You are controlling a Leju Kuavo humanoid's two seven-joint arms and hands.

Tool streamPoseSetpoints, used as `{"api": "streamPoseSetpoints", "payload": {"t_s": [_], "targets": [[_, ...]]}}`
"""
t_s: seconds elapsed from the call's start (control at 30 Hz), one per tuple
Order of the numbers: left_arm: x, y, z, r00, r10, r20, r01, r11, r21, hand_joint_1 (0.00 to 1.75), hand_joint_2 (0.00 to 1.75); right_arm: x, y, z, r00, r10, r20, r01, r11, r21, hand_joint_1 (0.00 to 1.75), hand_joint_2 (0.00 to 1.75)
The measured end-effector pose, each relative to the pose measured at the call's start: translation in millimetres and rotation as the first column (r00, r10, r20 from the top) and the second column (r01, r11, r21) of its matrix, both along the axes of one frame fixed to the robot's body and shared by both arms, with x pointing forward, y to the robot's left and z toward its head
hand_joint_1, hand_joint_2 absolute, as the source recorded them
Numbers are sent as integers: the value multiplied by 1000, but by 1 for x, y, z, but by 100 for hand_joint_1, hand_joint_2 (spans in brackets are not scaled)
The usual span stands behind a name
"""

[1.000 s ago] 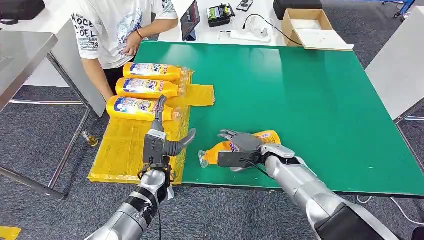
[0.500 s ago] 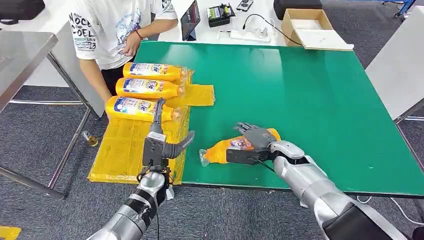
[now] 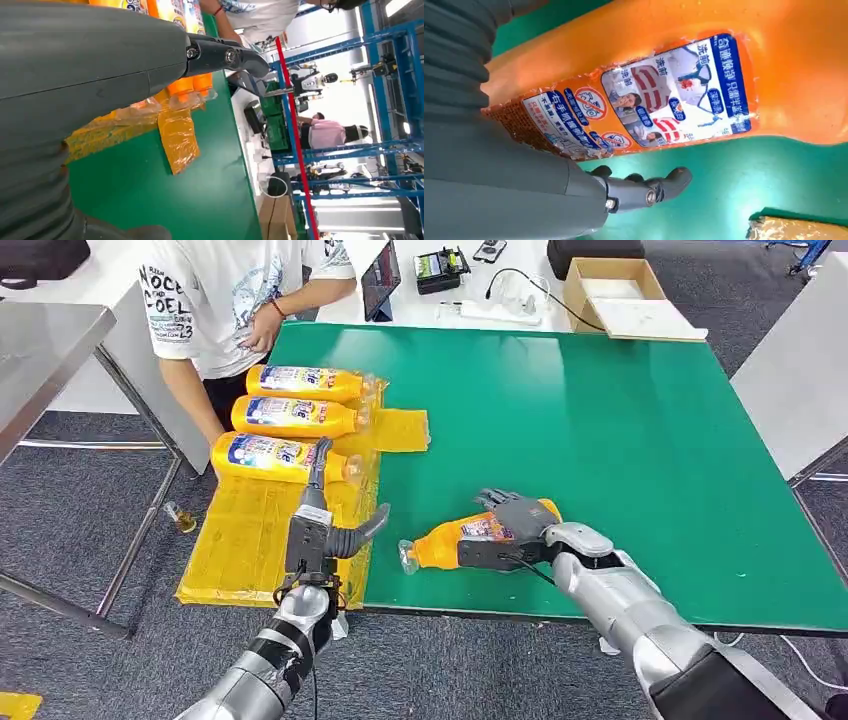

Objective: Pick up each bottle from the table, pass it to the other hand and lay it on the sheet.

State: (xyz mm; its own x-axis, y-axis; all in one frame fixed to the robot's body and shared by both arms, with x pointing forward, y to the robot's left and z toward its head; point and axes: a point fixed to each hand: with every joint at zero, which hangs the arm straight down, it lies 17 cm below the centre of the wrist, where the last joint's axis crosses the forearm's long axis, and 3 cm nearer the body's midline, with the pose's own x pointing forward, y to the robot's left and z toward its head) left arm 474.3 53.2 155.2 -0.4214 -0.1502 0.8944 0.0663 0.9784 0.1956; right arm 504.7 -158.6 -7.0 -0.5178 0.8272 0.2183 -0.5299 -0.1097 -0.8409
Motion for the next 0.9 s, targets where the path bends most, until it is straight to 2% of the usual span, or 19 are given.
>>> {"api": "streamPoseSetpoints", "payload": {"t_s": [0.33,0.37,0.4,0.43,0.5,0.53,0.57,0.9], "targets": [[0,0,0,1000,0,0,0,1000,0,0,175,3,-33,-4,999,-34,-37,32,999,-37,0,175],[0,0,0,1000,0,0,0,1000,0,0,175,3,-35,-4,999,-36,-38,34,999,-39,7,175],[0,0,0,1000,0,0,0,1000,0,0,175,4,-36,-4,999,-37,-38,36,999,-41,65,175],[0,0,0,1000,0,0,0,1000,0,0,175,4,-37,-5,998,-39,-40,37,998,-42,141,175],[0,0,0,1000,0,0,0,1000,-1,0,175,3,-40,-5,998,-43,-45,41,998,-44,141,175],[0,-1,0,1000,-1,0,1,1000,-2,0,175,3,-42,-5,998,-42,-47,40,998,-44,162,175],[0,-1,0,1000,-1,0,1,1000,-2,0,175,3,-44,-6,998,-43,-47,41,998,-44,175,175],[0,-2,2,1000,1,1,-1,1000,-4,0,175,4,-57,-6,997,-56,-51,54,998,-45,175,175]]}}
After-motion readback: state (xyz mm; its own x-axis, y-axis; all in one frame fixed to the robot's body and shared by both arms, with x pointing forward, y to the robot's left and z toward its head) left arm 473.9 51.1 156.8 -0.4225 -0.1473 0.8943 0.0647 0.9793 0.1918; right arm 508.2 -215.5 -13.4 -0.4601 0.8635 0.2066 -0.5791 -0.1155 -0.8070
